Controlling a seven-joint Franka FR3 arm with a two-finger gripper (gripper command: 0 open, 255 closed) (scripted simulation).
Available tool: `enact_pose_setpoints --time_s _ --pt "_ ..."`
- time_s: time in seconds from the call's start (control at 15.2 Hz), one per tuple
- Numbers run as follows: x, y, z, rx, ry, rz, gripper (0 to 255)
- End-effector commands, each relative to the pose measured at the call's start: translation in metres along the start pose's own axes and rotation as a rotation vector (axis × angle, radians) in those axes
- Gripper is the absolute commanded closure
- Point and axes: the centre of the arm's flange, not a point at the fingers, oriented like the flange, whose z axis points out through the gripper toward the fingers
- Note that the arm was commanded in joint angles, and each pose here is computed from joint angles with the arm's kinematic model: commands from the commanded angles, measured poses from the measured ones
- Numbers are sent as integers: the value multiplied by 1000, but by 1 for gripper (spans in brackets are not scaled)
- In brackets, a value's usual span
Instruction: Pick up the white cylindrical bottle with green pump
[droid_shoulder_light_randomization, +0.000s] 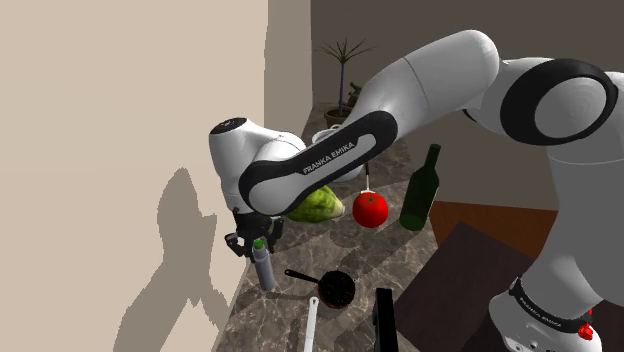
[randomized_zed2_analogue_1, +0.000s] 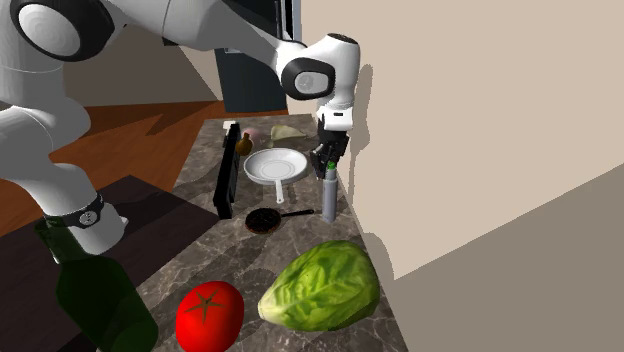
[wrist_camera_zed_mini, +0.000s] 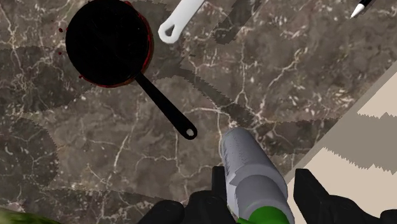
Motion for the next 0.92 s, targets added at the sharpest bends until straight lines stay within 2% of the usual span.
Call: enact_pose_setpoints --time_s 0.0,0.2,0.86 --pt "0 0 1 -1 -1 0 255" --pt "0 1 0 -1 -1 0 255" --pt "-5 1 -52 -1 -1 0 255"
